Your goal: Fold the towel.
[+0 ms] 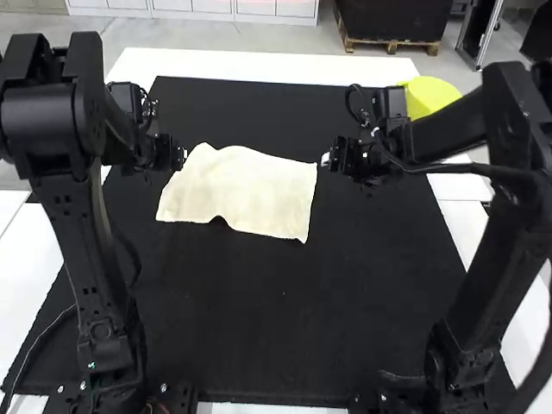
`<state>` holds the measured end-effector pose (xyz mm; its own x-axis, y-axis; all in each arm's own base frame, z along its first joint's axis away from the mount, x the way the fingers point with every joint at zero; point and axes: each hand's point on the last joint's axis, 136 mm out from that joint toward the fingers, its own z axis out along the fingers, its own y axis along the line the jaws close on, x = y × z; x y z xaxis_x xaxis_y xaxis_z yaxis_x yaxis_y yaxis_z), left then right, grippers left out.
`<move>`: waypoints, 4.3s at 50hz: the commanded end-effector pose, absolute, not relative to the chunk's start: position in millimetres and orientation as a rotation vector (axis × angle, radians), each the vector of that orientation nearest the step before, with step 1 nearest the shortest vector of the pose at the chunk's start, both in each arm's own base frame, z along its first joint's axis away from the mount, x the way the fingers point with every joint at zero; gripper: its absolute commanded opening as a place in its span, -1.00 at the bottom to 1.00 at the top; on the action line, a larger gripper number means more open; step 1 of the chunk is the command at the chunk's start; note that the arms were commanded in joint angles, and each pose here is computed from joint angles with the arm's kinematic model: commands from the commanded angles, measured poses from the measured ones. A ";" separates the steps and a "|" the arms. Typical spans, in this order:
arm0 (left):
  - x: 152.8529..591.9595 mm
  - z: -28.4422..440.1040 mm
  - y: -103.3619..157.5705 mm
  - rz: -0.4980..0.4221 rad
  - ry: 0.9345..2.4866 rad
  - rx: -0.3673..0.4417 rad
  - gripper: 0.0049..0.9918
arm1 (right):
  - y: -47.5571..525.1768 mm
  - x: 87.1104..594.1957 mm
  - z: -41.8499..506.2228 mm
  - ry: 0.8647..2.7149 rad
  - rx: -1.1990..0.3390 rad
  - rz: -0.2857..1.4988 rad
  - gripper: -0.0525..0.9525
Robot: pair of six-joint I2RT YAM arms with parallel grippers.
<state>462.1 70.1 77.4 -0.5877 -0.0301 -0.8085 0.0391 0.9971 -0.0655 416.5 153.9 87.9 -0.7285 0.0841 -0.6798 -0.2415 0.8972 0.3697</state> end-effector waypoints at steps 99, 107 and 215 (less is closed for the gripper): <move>568.1 -0.1 84.9 -0.107 2.203 0.064 0.92 | 211.9 518.6 -18.6 2.408 -0.240 0.477 0.91; 565.8 -15.3 81.7 -0.106 2.228 0.089 0.71 | 213.0 519.2 -29.4 2.440 -0.269 0.461 0.82; 575.0 -4.2 72.8 -0.070 2.178 0.145 -0.96 | 222.0 534.4 -2.4 2.374 -0.208 0.569 0.89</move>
